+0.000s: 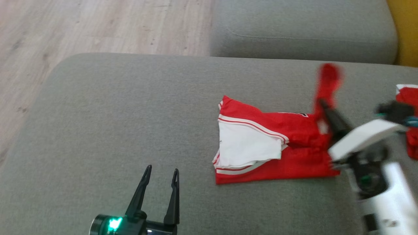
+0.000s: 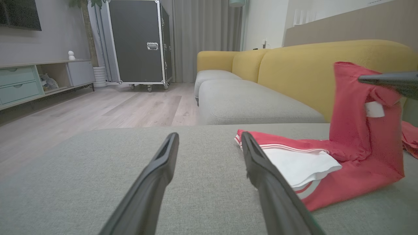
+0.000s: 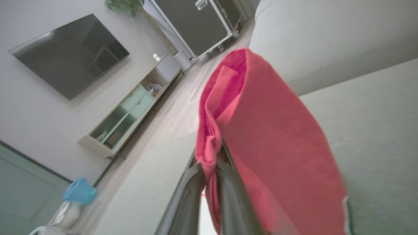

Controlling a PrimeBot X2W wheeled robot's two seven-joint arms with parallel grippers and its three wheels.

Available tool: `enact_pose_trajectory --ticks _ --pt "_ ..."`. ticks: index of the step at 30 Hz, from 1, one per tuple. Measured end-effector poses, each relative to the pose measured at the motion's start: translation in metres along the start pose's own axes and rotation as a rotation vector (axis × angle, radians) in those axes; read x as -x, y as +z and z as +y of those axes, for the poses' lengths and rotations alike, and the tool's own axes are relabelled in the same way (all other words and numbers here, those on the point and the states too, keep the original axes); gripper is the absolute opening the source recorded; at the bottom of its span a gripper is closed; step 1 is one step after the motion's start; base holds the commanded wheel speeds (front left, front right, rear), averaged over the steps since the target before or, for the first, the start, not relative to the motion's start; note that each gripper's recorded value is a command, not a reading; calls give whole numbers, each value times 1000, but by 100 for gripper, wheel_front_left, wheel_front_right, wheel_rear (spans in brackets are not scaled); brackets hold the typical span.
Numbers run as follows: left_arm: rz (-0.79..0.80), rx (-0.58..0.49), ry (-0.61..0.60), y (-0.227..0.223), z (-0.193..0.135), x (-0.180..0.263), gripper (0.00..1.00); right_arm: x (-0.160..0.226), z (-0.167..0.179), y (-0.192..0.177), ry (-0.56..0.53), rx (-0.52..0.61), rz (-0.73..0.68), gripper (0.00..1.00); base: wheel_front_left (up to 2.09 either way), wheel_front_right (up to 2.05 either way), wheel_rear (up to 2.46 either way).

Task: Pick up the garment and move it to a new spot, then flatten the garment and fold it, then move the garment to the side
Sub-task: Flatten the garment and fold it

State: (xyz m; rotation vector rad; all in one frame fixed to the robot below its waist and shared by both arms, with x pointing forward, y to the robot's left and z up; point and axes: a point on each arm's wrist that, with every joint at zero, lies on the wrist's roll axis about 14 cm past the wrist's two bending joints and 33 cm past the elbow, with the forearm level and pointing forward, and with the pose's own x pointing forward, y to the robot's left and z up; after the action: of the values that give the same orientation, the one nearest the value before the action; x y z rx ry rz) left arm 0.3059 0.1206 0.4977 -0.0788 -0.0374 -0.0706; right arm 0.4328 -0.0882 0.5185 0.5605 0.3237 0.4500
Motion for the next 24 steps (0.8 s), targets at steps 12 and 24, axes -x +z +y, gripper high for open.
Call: enact_pose_trajectory --ticks 12,24 --pt "12 2 67 -4 17 11 100 -35 77 -103 153 -52 268 0 0 0 0" --pt "39 2 111 -10 27 9 100 -52 104 -150 223 -121 368 100 0 0 0"
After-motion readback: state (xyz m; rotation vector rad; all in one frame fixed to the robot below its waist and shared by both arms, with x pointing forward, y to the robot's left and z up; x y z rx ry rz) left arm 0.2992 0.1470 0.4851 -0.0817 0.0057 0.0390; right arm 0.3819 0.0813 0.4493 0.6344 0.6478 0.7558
